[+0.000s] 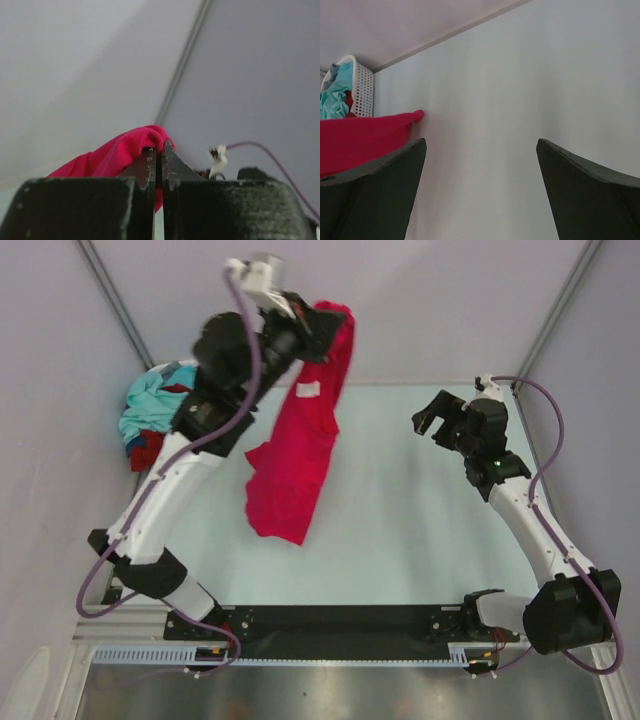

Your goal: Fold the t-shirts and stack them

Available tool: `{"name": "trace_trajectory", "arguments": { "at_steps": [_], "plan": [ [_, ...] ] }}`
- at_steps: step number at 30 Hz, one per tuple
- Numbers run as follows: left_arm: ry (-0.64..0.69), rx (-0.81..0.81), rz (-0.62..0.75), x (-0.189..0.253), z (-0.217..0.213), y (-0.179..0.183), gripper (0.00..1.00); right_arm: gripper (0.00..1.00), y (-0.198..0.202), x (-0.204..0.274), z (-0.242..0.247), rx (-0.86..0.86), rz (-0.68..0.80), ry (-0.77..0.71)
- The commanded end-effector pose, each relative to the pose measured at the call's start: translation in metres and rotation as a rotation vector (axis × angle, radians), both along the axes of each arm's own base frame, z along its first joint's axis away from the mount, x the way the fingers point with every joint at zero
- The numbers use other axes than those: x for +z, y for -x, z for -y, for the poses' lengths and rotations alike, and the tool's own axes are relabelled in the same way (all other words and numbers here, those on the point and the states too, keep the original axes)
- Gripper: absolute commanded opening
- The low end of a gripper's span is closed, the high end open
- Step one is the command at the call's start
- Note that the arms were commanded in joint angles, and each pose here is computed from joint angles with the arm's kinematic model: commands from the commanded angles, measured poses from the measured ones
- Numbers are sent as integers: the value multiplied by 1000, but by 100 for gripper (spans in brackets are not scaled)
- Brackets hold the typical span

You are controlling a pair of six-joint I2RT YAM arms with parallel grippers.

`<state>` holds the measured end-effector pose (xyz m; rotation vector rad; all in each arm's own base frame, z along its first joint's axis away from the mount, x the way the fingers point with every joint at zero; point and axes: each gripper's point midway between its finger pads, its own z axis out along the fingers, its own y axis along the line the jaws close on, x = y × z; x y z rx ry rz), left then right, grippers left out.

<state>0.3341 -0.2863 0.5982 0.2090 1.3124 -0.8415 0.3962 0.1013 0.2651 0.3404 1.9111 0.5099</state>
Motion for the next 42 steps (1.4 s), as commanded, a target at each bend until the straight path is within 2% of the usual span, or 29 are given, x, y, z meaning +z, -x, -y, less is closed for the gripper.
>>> {"name": "trace_trajectory", "arguments": {
  "at_steps": [1, 2, 4, 5, 6, 8, 12, 15, 29, 30, 31, 32, 33, 34, 37, 39, 40, 41, 42],
  "plan": [
    [-83, -104, -145, -79, 64, -6, 0, 100, 8, -4, 31, -123, -26, 16],
    [-141, -123, -230, -129, 82, -8, 0, 100, 10, -6, 32, -123, -32, 21],
    [-164, -135, -298, -175, 100, -7, 0, 100, 14, -14, 36, -130, -53, 36],
    [-234, -127, -382, -236, 106, -8, 0, 100, 16, -16, 37, -137, -59, 40],
    [-230, -122, -397, -255, 110, -9, 0, 100, 17, -20, 41, -156, -69, 48],
    [-313, -89, -500, -334, 113, -10, 0, 100, 24, -32, 46, -178, -114, 57],
    [-446, -155, -627, -419, 130, -5, 0, 100, 32, -42, 54, -212, -141, 66],
    [-487, -178, -646, -438, 138, -1, 0, 100, 34, -41, 53, -203, -139, 62],
    [-483, -157, -647, -431, 143, -6, 0, 100, 38, -40, 48, -167, -125, 61],
    [-486, -151, -648, -431, 142, -7, 4, 100, 38, -40, 48, -164, -124, 60],
    [-488, -146, -650, -430, 141, -8, 32, 100, 37, -41, 47, -160, -128, 59],
    [-503, -134, -658, -429, 138, -8, 53, 100, 37, -40, 45, -147, -129, 59],
    [-512, -117, -662, -427, 134, -8, 72, 100, 37, -41, 44, -138, -135, 61],
    [-523, -69, -661, -420, 126, -13, 86, 100, 36, -39, 42, -129, -132, 62],
    [-538, 28, -650, -381, 94, -14, 100, 100, 39, -32, 28, -44, -113, 89],
    [-501, 88, -657, -359, 59, -10, 100, 100, 45, -31, 3, 59, -98, 138],
    [-479, 113, -676, -358, 43, -10, 100, 100, 48, -31, -11, 109, -94, 156],
    [-463, 108, -755, -378, 30, -2, 100, 100, 51, -35, -22, 142, -100, 176],
    [-420, 104, -774, -372, 16, 1, 100, 100, 60, -34, -50, 218, -92, 196]
  ]
}}
